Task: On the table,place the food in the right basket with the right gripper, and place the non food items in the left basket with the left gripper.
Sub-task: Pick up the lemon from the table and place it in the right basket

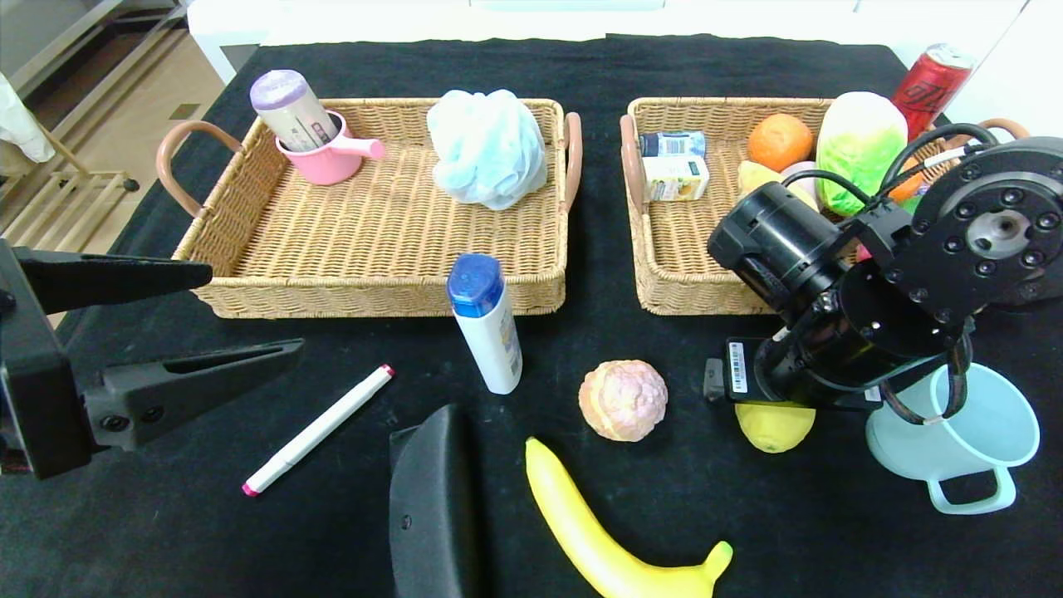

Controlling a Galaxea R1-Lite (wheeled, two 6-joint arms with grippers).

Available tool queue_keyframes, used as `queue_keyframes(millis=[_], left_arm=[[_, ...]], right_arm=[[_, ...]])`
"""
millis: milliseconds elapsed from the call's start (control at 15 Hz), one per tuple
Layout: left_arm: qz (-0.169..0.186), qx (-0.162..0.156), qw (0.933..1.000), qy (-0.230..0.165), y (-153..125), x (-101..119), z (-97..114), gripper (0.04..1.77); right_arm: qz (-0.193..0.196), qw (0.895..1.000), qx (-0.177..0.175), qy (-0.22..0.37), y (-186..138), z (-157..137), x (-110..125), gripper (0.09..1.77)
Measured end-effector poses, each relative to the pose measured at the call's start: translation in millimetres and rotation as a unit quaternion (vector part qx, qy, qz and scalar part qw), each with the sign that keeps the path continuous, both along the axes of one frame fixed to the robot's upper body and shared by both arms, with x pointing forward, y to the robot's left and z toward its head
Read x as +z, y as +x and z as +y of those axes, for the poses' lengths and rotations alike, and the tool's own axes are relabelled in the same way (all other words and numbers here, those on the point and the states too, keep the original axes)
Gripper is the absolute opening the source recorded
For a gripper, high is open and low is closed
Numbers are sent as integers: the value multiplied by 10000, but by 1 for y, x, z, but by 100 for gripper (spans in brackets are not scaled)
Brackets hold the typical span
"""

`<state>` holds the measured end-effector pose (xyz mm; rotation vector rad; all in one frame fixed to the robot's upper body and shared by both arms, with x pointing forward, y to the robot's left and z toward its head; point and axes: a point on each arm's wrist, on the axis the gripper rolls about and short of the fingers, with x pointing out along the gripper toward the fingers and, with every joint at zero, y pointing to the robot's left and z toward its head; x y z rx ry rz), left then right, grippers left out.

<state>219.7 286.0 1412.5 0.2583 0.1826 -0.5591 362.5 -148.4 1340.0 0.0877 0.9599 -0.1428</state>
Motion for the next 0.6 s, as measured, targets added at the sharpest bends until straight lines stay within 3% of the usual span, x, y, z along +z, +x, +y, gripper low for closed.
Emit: queue_keyframes(millis=[267,467,600], left_arm=[[3,-4,10000,-2,0,0,0,172],[11,-8,10000,0,0,0,0,172],[8,-7,10000,1,0,0,0,172]], right_arm=[[14,10000,5,-5,1,1,-1,171],[26,10000,19,-7,0,1,-1,123],[31,10000,17,-16,0,1,-2,106]])
